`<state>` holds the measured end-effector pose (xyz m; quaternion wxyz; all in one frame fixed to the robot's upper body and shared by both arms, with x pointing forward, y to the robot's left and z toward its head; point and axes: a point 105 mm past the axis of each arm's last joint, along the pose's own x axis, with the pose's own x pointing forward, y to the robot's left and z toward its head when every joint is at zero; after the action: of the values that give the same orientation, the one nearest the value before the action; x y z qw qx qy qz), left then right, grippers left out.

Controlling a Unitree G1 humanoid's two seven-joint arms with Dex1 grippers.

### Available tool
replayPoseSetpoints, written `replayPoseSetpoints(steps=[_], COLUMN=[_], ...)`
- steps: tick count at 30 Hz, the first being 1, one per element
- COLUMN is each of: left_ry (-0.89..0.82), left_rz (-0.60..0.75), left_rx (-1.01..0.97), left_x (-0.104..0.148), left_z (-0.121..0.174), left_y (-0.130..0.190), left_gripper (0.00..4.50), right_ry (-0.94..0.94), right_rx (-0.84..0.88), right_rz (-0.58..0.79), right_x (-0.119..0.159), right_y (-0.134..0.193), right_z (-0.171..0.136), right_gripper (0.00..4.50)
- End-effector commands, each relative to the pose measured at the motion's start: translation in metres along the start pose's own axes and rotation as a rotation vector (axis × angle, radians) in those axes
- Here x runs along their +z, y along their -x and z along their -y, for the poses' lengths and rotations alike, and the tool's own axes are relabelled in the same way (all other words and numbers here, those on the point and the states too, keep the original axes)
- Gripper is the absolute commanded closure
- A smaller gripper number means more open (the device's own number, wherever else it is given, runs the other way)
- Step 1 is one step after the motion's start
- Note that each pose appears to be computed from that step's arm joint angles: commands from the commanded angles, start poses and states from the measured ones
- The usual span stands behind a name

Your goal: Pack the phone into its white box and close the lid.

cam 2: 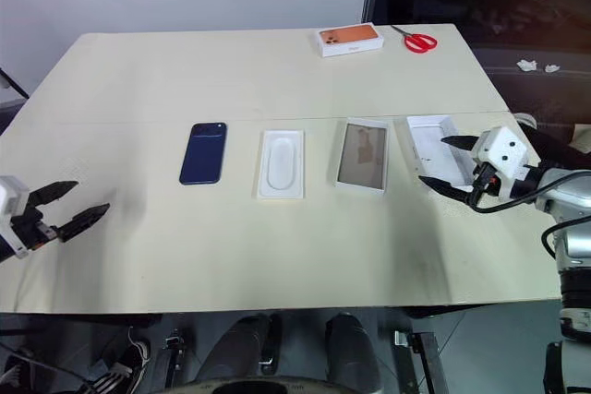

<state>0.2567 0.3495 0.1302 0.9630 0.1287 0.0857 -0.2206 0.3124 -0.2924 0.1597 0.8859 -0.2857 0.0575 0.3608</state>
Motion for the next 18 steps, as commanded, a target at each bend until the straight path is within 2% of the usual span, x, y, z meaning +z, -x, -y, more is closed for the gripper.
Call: replayPoseSetpoints(steps=[1,18], left_ry=[-0.034,0.016], left_rz=[0.050,0.064], left_rx=[0.019,-0.008], left_x=[0.014,0.020], left_z=[-0.004,0.003], left_y=[0.003,-0.010], left_gripper=[0.00,0.00], right_ry=[0.019,0.012], right_rx=[-0.034,-0.043], right_rz=[0.038,0.073], right_x=[0.009,0.021], right_y=[0.007,-0.013], right_z=[0.006,0.008], right_gripper=[0.07,0.07])
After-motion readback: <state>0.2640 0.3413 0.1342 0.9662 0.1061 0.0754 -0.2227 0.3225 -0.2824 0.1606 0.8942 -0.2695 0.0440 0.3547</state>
